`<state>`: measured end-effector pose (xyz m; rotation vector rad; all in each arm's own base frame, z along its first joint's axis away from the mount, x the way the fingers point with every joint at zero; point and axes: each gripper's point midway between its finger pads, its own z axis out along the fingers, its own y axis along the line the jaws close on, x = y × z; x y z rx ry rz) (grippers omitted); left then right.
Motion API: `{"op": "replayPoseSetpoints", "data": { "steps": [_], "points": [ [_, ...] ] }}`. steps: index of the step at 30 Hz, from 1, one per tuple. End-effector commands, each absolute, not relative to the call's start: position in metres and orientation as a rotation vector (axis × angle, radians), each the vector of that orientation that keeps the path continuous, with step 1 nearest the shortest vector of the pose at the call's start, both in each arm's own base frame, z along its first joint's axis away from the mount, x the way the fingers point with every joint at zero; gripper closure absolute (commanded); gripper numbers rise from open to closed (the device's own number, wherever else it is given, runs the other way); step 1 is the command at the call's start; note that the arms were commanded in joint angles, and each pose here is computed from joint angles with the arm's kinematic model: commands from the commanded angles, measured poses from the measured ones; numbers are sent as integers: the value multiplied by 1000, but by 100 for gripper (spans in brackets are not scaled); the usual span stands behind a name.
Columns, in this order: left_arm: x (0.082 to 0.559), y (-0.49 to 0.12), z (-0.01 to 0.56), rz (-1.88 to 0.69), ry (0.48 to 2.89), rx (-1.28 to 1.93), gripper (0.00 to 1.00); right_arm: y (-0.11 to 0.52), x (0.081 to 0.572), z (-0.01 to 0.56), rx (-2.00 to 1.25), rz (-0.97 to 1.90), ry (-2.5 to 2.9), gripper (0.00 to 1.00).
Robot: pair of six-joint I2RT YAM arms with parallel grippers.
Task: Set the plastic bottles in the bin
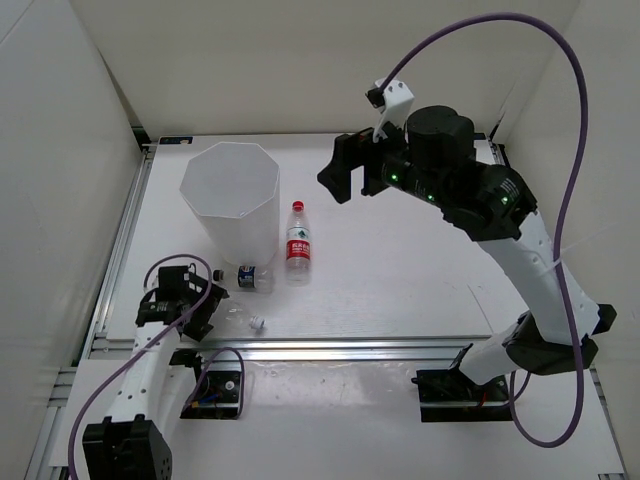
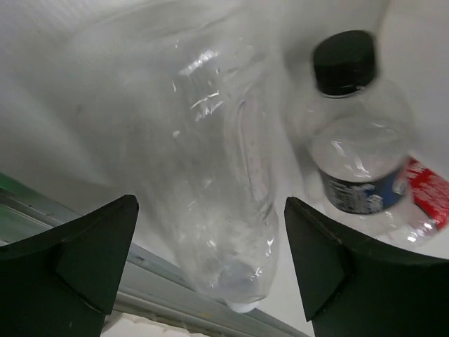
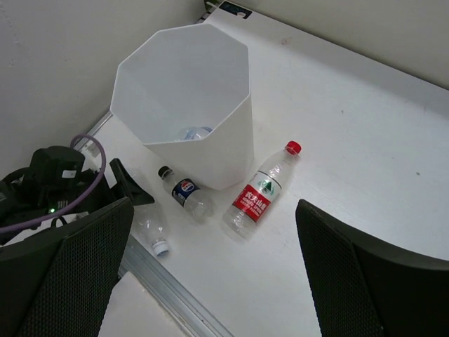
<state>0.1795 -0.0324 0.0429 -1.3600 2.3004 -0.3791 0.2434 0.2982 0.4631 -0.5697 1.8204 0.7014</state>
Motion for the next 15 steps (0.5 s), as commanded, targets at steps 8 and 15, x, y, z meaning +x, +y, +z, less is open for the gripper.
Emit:
{"op": "replayPoseSetpoints", "data": {
  "steps": [8,15],
  "points": [
    [181,-32,47,-378,2285,-1412,53,267,222,483,-538,707,1775,0],
    [204,6,238,-354,1858,-1281,54,270,222,465,-554,700,1822,0]
  ]
}}
